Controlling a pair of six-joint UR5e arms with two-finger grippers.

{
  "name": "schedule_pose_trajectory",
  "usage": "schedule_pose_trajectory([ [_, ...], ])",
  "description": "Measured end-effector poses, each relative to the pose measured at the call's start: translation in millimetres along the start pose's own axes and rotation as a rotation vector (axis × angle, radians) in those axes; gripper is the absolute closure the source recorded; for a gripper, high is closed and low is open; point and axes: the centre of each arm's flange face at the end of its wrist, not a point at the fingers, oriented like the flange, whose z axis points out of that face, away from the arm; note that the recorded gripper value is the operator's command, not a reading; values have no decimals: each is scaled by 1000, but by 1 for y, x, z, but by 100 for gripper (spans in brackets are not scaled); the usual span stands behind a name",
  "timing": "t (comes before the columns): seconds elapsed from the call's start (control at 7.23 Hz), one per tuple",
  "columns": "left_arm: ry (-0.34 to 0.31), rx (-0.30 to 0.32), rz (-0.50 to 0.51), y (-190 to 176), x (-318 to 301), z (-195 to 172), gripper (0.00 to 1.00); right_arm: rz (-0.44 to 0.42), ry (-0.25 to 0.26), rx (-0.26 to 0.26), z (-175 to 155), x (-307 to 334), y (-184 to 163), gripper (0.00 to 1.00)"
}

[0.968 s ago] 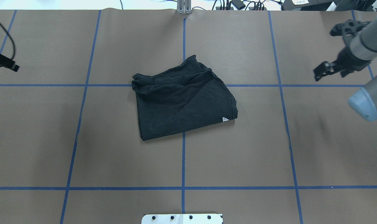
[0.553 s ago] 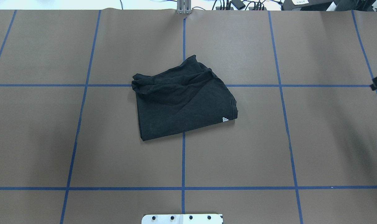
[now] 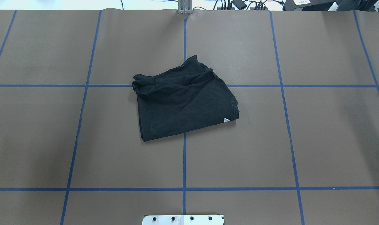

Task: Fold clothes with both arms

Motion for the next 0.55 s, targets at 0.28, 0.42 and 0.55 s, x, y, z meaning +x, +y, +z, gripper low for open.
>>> schedule_pose_trajectory([
  [0.28, -4, 35, -17, 31, -17, -17, 0, 4, -41, -5, 3, 42, 26, 0],
  [0.42, -6, 49, -18, 43, -16, -24, 0, 11, -51, -6, 5, 51, 33, 0],
  [0.55, -5, 49, -27, 49, -16, -24, 0, 16, -54, -7, 6, 55, 37, 0],
])
